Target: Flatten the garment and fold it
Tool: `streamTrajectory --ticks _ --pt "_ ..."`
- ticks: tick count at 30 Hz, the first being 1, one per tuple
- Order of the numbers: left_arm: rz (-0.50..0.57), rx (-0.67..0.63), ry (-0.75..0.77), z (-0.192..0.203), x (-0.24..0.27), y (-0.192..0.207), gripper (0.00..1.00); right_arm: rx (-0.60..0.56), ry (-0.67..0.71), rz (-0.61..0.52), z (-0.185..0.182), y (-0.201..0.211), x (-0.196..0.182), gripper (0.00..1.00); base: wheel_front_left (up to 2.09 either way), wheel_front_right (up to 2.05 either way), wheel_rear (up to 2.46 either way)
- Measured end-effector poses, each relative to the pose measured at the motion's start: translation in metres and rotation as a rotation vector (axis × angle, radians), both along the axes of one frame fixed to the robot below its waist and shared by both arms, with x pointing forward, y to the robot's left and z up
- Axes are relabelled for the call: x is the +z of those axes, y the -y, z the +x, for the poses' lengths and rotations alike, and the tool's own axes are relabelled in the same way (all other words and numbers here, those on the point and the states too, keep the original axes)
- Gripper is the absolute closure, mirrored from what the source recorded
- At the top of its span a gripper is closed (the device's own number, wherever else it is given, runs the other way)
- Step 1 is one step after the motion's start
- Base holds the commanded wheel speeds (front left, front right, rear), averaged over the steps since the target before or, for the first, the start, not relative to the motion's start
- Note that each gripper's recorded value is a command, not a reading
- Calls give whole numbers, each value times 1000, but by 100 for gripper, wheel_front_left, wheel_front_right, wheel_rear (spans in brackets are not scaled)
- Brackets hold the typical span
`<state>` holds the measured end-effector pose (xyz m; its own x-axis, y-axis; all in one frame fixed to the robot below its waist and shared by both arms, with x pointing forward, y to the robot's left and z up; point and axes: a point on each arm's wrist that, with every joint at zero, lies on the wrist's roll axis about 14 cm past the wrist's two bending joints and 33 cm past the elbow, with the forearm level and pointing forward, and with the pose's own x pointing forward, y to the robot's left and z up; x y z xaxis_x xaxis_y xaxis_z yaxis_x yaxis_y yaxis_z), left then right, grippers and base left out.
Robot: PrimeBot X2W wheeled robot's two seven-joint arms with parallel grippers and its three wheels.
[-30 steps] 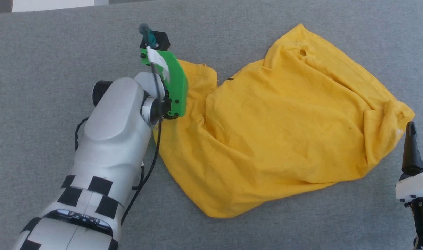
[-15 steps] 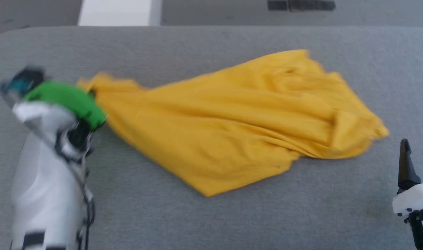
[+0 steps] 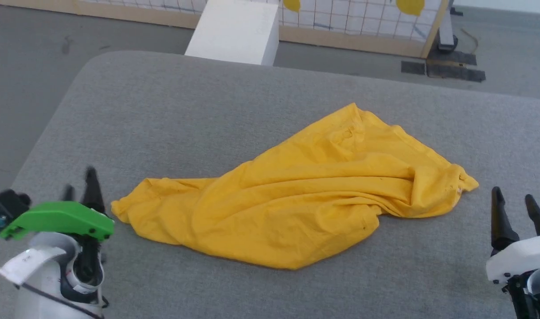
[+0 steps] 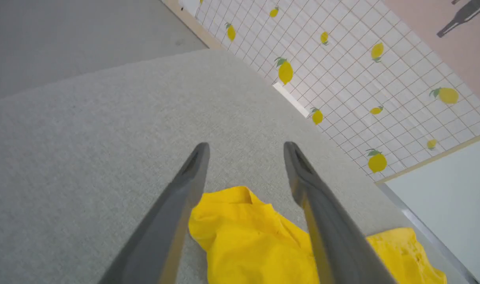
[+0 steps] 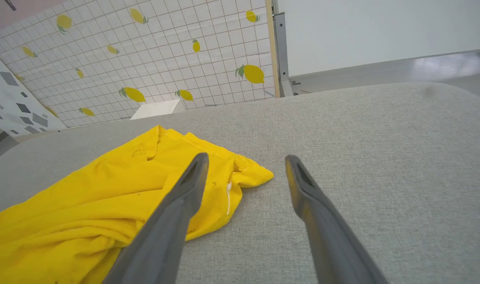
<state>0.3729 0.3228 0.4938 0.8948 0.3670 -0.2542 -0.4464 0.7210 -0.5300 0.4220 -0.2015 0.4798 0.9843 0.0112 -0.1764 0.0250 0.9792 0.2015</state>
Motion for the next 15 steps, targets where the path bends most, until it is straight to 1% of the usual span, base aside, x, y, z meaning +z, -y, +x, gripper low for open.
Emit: streamTrajectory --ticks 2,3,4,5,6,7,10,15 --pt "207 8 147 -1 41 -7 0 17 6 1 0 -6 3 0 0 0 0" --pt "276 -4 195 -2 52 -4 0 22 0 2 -1 -7 3 0 0 0 0" --pt "387 -15 240 -5 62 0 0 26 -14 3 -2 -8 1 0 0 0 0" --pt "438 -29 279 -7 66 8 0 30 -37 -1 -4 -8 -3 0 0 0 0" --pt "479 -51 275 -9 62 16 0 36 -67 -8 -5 -9 -9 0 0 0 0" --pt "506 -67 268 -12 58 22 0 43 -96 -10 -7 -10 -14 0 0 0 0" --pt "526 -105 248 -14 46 41 0 75 -195 -48 -4 -17 -29 0 0 0 0" --pt "556 -91 269 -10 53 52 0 161 -330 -134 32 -42 -32 0 0 0 0"
